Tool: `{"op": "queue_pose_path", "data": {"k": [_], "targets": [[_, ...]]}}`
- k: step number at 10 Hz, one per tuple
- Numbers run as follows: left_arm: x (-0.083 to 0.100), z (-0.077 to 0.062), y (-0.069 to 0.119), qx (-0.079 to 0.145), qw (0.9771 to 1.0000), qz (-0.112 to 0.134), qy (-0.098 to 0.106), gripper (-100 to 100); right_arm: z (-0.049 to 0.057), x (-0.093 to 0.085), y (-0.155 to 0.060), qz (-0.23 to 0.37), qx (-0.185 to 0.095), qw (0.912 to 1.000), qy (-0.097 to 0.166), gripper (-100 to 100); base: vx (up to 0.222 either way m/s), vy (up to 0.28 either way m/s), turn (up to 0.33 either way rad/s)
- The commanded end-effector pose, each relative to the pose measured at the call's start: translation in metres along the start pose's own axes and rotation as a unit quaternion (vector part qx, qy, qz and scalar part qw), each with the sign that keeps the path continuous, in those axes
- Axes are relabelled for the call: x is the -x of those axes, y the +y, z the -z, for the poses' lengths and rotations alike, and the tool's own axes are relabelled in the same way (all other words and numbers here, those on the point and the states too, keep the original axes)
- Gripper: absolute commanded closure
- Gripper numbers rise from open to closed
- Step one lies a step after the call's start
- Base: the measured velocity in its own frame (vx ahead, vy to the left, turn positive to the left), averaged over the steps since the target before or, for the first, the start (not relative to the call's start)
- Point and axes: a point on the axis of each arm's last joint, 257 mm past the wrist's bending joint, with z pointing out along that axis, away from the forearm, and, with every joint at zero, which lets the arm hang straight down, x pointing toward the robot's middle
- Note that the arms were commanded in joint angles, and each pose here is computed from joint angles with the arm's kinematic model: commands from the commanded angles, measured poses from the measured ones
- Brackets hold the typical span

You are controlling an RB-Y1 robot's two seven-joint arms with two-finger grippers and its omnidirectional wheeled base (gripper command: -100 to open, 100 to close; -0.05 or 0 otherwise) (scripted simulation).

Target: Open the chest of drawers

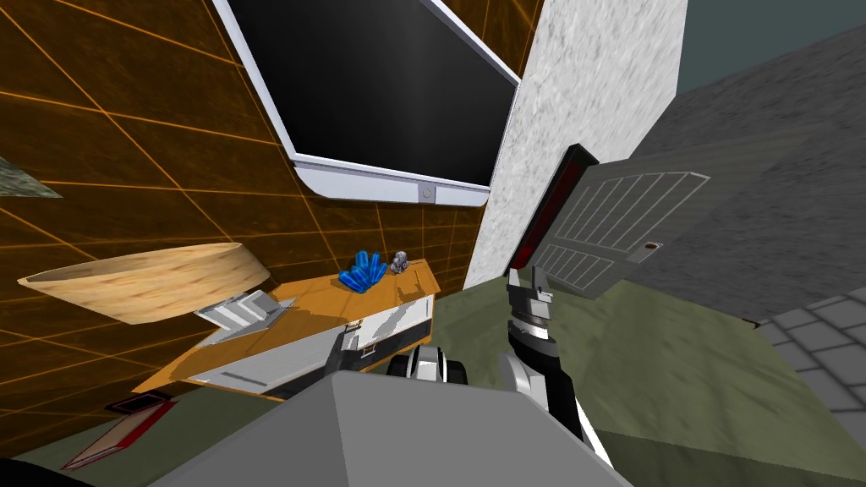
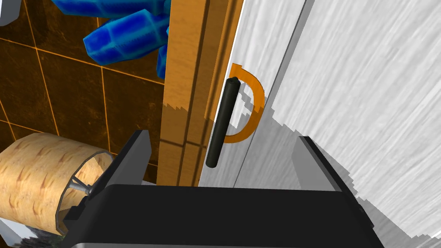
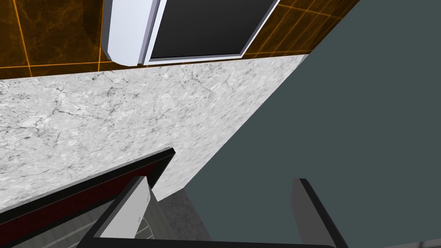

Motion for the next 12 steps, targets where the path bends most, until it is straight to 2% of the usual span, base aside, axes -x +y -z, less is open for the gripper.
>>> {"op": "queue_pose_path", "data": {"k": [1,2,3,4,5,6,7,8,9,10,11,12], "targets": [[-0.006,-0.021,0.012,0.006,1.0,-0.004,-0.002,-100,0.0,0.0,0.0,0.0,0.0,1.0,0.0,0,-0.115,0.018,0.013],[-0.014,-0.032,0.008,-0.004,1.0,0.001,0.003,-100,0.0,0.0,0.0,0.0,0.0,1.0,0.0,0,-0.092,0.007,0.007],[-0.015,-0.039,0.017,0.006,1.0,-0.004,-0.002,-100,0.0,0.0,0.0,0.0,0.0,1.0,0.0,0,-0.089,-0.001,0.019],[-0.023,-0.05,0.013,-0.004,1.0,0.002,0.003,-100,0.0,0.0,0.0,0.0,0.0,1.0,0.0,0,-0.069,0.004,0.01],[-0.025,-0.058,0.022,0.005,1.0,-0.003,0.0,-100,0.0,0.0,0.0,0.0,0.0,1.0,0.0,0,-0.086,0.018,0.014],[-0.033,-0.068,0.018,-0.004,1.0,0.002,0.004,-100,0.0,0.0,0.0,0.0,0.0,1.0,0.0,0,-0.077,0.007,0.006],[-0.033,-0.073,0.027,0.008,1.0,-0.004,0.0,-100,0.0,0.0,0.0,0.0,0.0,1.0,0.0,0,-0.08,-0.002,0.016],[-0.043,-0.086,0.021,-0.004,1.0,0.002,0.006,-100,0.0,0.0,0.0,0.0,0.0,1.0,0.0,0,-0.079,0.013,0.011],[-0.051,-0.1,0.026,0.0,1.0,0.0,0.005,-100,0.0,0.0,0.0,0.0,0.0,1.0,0.0,0,-0.093,0.034,0.014],[-0.053,-0.107,0.033,0.011,0.9999,-0.005,0.002,-100,0.0,0.0,0.0,0.0,0.0,1.0,0.0,0,-0.151,0.024,0.022],[-0.062,-0.117,0.028,0.001,1.0,0.001,0.007,-100,0.0,0.0,0.0,0.0,0.0,1.0,0.0,0,-0.12,0.008,0.009],[-0.065,-0.121,0.025,-0.003,1.0,0.003,0.009,-100,0.0,0.0,0.0,0.0,0.0,1.0,0.0,0,-0.041,0.002,-0.003]]}}
